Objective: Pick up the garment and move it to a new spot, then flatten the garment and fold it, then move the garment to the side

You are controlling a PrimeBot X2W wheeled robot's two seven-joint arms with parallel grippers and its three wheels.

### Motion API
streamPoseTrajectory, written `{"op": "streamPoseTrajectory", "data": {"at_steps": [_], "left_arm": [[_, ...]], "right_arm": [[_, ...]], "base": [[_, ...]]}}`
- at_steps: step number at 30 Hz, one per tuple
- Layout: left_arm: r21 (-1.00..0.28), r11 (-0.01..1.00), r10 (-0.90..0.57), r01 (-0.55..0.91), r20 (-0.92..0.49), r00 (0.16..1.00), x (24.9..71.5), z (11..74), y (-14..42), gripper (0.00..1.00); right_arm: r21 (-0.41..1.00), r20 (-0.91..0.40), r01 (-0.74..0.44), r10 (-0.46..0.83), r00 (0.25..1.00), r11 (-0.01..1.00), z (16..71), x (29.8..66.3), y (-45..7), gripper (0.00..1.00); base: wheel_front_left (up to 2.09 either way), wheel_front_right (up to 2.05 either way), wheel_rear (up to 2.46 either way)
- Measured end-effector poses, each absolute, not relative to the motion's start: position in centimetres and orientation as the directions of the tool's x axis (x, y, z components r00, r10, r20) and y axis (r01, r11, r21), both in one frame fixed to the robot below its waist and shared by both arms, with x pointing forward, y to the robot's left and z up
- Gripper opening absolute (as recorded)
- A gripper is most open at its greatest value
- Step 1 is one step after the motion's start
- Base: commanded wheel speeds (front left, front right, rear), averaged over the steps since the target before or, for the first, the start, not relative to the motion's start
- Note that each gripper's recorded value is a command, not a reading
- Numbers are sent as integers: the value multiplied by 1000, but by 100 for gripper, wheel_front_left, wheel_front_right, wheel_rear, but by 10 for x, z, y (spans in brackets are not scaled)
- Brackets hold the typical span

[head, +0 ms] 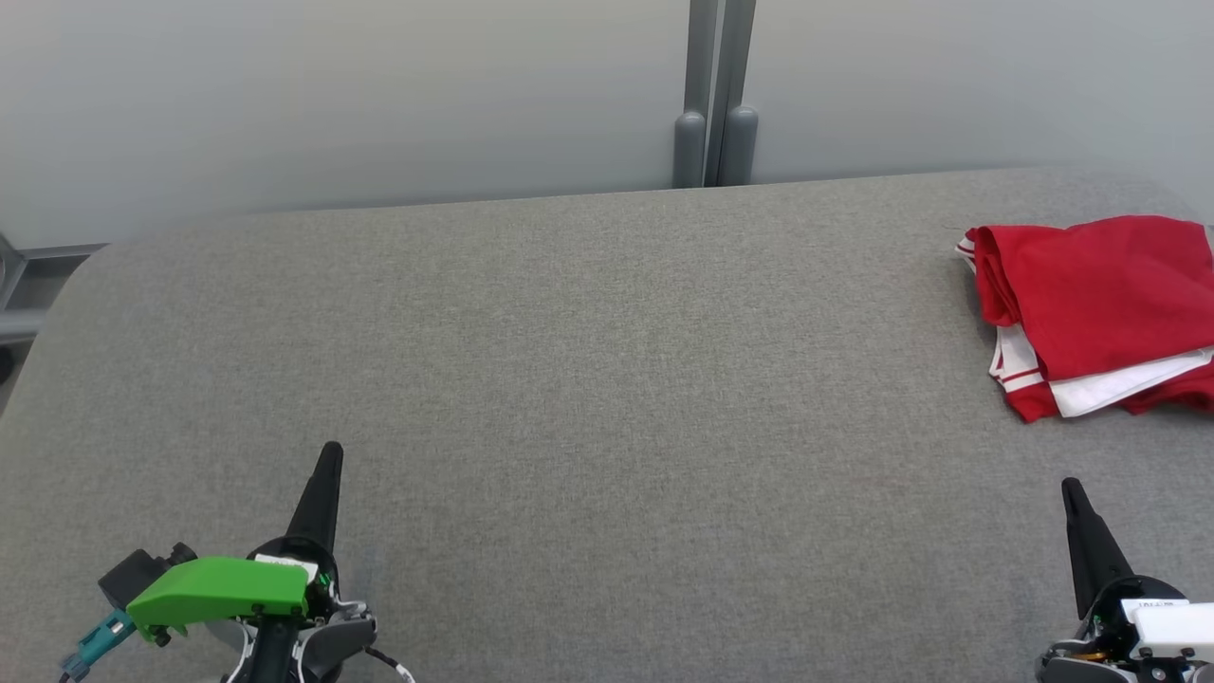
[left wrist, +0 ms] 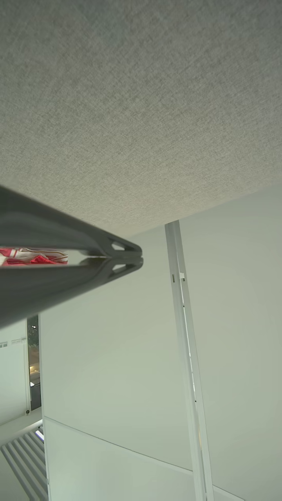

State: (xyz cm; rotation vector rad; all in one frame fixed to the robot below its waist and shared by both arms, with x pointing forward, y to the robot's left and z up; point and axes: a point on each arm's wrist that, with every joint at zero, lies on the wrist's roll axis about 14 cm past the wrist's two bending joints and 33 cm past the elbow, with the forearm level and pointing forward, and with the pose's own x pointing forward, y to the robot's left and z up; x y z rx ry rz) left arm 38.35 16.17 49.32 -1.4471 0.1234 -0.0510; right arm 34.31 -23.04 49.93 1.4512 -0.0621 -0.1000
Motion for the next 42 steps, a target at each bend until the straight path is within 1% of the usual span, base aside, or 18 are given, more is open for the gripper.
{"op": "streamPoseTrajectory", "data": {"at_steps": [19, 42], "left_arm": [[-1000, -1, -134, -12, -12, 991, 387, 504, 156, 0], [-1000, -2, -134, -11, -11, 991, 387, 504, 156, 0]], "right_arm": [[1000, 5, -6, -132, 991, -4, 505, 338, -239, 0], [1000, 3, -3, -132, 991, -5, 504, 337, -240, 0]], "base": [[0, 0, 0], [0, 0, 0]]}}
